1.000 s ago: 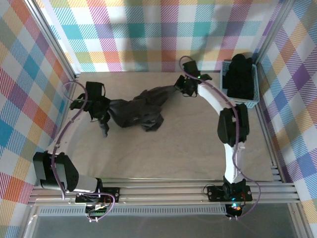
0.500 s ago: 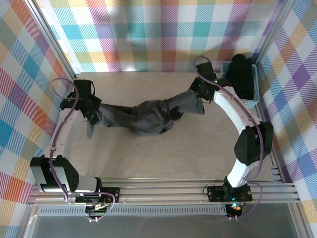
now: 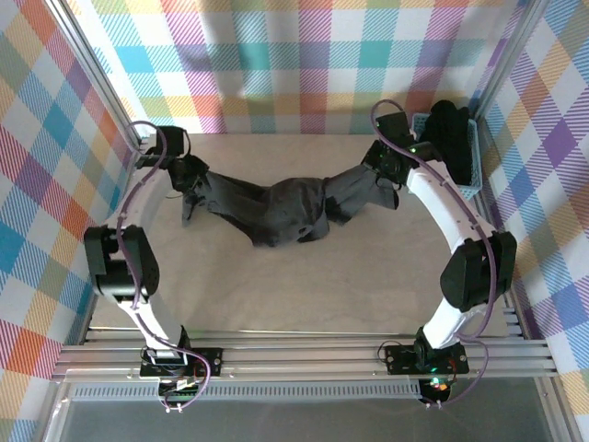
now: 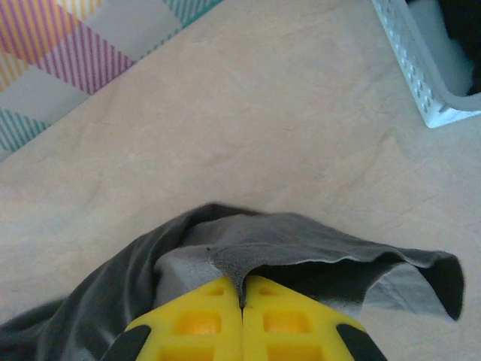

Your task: Fold and stack the t-shirts

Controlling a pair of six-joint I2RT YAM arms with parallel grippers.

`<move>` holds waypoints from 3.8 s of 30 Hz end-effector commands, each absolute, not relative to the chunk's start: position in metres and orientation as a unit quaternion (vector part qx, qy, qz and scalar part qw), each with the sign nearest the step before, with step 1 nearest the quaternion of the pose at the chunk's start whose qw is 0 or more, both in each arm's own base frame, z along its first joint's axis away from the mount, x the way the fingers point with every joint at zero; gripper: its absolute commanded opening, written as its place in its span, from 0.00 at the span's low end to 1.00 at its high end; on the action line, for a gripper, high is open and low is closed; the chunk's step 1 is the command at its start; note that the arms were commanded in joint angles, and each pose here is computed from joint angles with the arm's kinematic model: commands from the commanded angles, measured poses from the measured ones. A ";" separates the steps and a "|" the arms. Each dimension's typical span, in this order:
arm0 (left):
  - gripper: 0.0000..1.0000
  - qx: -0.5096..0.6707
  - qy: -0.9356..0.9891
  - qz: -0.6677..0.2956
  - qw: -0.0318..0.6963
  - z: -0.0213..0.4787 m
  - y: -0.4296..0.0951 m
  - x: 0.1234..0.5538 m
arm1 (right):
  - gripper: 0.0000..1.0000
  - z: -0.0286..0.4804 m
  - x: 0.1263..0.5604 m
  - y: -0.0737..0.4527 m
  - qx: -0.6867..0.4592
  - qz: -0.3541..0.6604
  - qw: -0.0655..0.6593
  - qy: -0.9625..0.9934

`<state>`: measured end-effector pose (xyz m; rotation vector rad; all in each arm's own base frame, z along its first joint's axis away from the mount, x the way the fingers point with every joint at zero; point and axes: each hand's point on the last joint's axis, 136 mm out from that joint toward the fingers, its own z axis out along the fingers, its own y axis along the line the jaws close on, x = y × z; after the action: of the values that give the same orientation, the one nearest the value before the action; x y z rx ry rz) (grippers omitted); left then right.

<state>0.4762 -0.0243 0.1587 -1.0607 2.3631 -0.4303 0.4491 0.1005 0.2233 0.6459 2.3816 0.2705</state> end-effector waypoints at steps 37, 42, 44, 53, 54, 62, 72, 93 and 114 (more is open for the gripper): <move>0.14 -0.112 0.967 -0.028 0.225 0.051 -0.237 0.387 | 0.47 0.058 0.392 0.097 0.319 0.135 0.094 0.933; 0.00 -0.192 0.937 -0.020 0.290 0.118 -0.174 0.390 | 0.15 0.061 0.406 0.089 0.308 0.109 0.114 0.938; 0.00 -0.231 0.924 -0.038 0.303 0.144 -0.145 0.385 | 0.05 0.067 0.405 0.087 0.306 0.104 0.121 0.938; 0.00 -0.355 0.874 -0.041 0.330 0.199 -0.037 0.326 | 0.00 0.092 0.353 0.078 0.292 0.078 0.121 0.946; 0.00 -0.371 0.868 -0.034 0.329 0.198 -0.025 0.318 | 0.00 0.092 0.343 0.080 0.286 0.079 0.117 0.948; 0.00 -0.422 0.863 -0.013 0.278 0.153 0.013 0.277 | 0.22 0.083 0.273 0.094 0.276 0.093 0.069 0.954; 0.01 -0.412 0.890 0.046 0.190 0.111 0.023 0.257 | 0.48 0.111 0.338 0.145 0.352 0.168 0.088 0.916; 0.00 -0.408 0.889 0.014 0.209 0.123 0.016 0.257 | 0.38 0.068 0.421 0.142 0.432 0.183 0.073 0.880; 0.00 -0.414 0.881 -0.012 0.226 0.140 0.010 0.274 | 0.45 0.060 0.388 0.155 0.477 0.191 0.006 0.858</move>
<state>0.2720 0.0108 0.1345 -1.1297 2.4389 -0.0108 0.3873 0.1470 0.0630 1.4380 2.6861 0.5755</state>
